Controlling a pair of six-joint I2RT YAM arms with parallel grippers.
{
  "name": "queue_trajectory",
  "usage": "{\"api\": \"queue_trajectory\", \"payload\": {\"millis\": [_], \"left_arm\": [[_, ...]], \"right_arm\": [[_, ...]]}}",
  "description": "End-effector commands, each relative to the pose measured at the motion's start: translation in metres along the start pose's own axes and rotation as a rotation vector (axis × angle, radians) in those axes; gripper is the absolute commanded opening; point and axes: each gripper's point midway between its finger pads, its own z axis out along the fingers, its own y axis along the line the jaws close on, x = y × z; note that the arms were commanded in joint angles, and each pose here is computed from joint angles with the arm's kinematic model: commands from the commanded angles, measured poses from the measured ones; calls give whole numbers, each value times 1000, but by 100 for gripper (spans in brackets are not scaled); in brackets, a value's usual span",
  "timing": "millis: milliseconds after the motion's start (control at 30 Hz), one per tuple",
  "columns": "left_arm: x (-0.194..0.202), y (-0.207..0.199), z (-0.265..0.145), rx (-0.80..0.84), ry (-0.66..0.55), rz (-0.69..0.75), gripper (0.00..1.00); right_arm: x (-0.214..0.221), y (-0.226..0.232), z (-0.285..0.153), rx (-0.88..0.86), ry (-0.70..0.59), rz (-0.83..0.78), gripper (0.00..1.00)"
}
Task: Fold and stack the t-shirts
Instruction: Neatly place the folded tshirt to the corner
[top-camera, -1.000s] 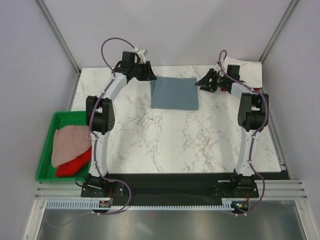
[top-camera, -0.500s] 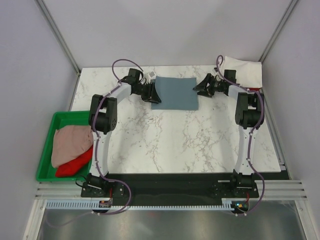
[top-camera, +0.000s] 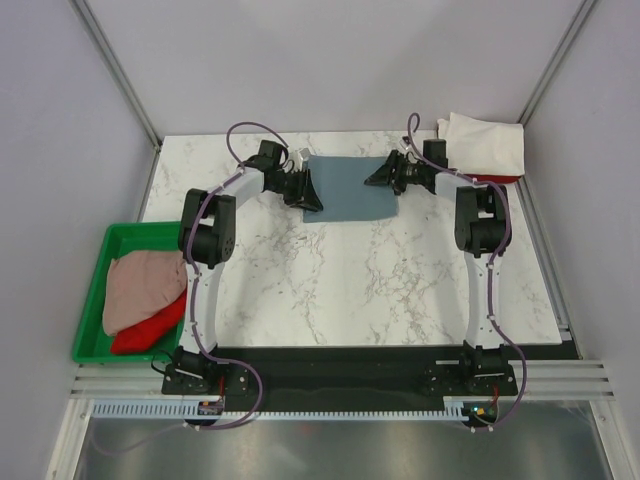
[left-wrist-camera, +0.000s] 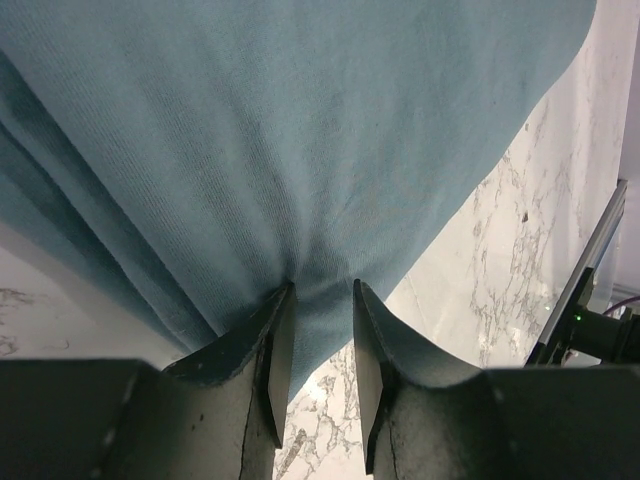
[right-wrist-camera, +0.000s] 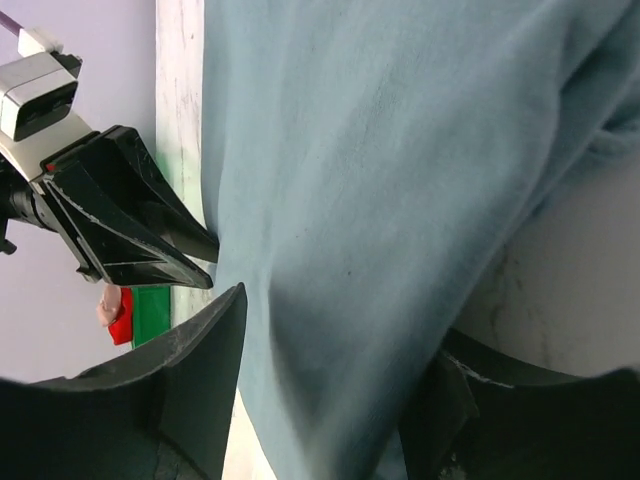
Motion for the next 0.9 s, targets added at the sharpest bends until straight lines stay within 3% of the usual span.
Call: {"api": "queue_trajectory", "payload": {"millis": [0, 100, 133, 167, 233, 533, 867], "left_arm": [[18, 3, 9, -14, 49, -28, 37], [16, 2, 7, -23, 44, -22, 36], [14, 1, 6, -27, 37, -14, 35], [8, -3, 3, -31, 23, 4, 35], [-2, -3, -5, -65, -5, 34, 37], [-43, -24, -36, -125, -109, 205, 39], [-53, -31, -37, -132, -127, 254, 40]], "right_arm": [[43, -43, 19, 94, 77, 110, 59], [44, -40, 19, 87, 82, 94, 38], [40, -39, 18, 84, 78, 66, 18], [33, -31, 15, 77, 69, 40, 9], [20, -24, 6, 75, 54, -27, 0], [-78, 52, -82, 262, -16, -591, 0], [-123, 46, -147, 484, -104, -735, 0]]}}
